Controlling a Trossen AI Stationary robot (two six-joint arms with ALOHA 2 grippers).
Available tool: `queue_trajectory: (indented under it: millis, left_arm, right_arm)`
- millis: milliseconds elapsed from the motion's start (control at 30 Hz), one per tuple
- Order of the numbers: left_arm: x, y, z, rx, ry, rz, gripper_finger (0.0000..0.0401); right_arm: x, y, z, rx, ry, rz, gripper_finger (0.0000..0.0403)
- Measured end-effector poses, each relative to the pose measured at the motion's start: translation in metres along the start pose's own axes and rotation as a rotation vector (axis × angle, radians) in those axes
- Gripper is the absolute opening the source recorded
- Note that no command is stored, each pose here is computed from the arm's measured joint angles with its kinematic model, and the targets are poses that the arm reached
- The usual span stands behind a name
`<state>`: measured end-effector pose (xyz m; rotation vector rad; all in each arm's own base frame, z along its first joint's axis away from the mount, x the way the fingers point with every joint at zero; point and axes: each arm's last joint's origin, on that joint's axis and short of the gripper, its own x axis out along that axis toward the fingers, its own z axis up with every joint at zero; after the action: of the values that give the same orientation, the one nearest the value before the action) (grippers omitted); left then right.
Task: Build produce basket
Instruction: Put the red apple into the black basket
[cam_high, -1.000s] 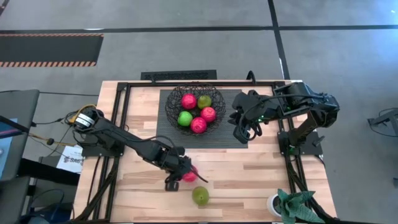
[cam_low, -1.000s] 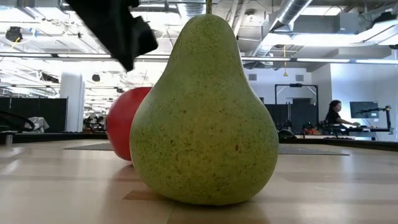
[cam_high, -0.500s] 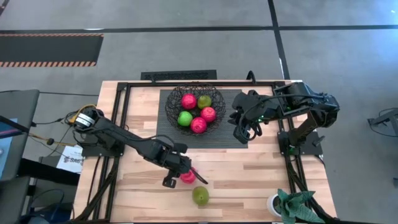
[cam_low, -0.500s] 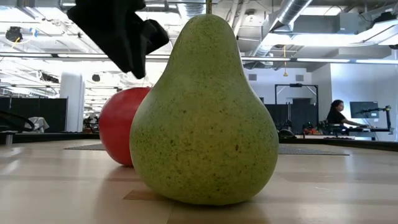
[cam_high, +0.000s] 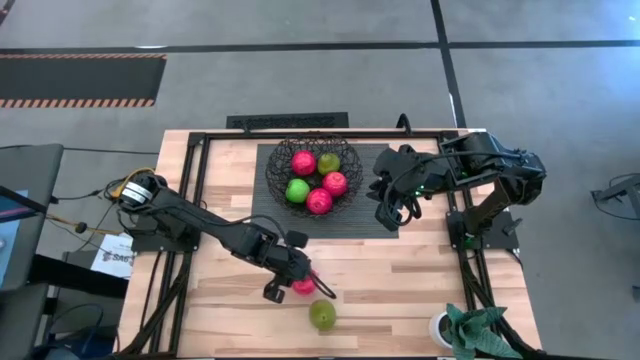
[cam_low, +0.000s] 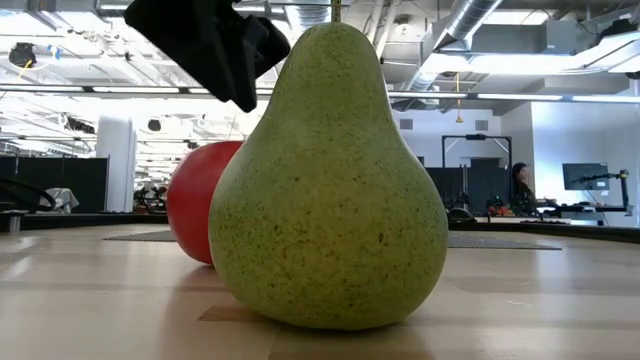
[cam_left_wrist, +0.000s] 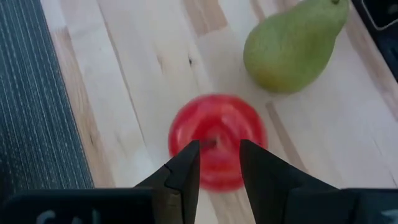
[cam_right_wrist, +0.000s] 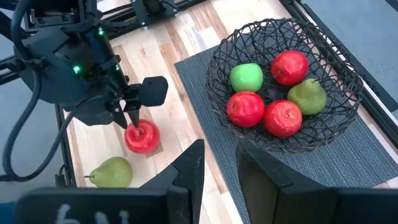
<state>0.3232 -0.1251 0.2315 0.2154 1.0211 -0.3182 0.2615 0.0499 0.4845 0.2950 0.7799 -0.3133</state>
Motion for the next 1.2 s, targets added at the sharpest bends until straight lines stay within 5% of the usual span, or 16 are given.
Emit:
queue_trajectory:
  millis: [1200]
  left_arm:
    - [0.024,0.002,-0.002,-0.016,0.046,0.033,0.01]
  right_arm:
    - [0.0,0.001,0.001,0.001,-0.007,0.004,0.0114]
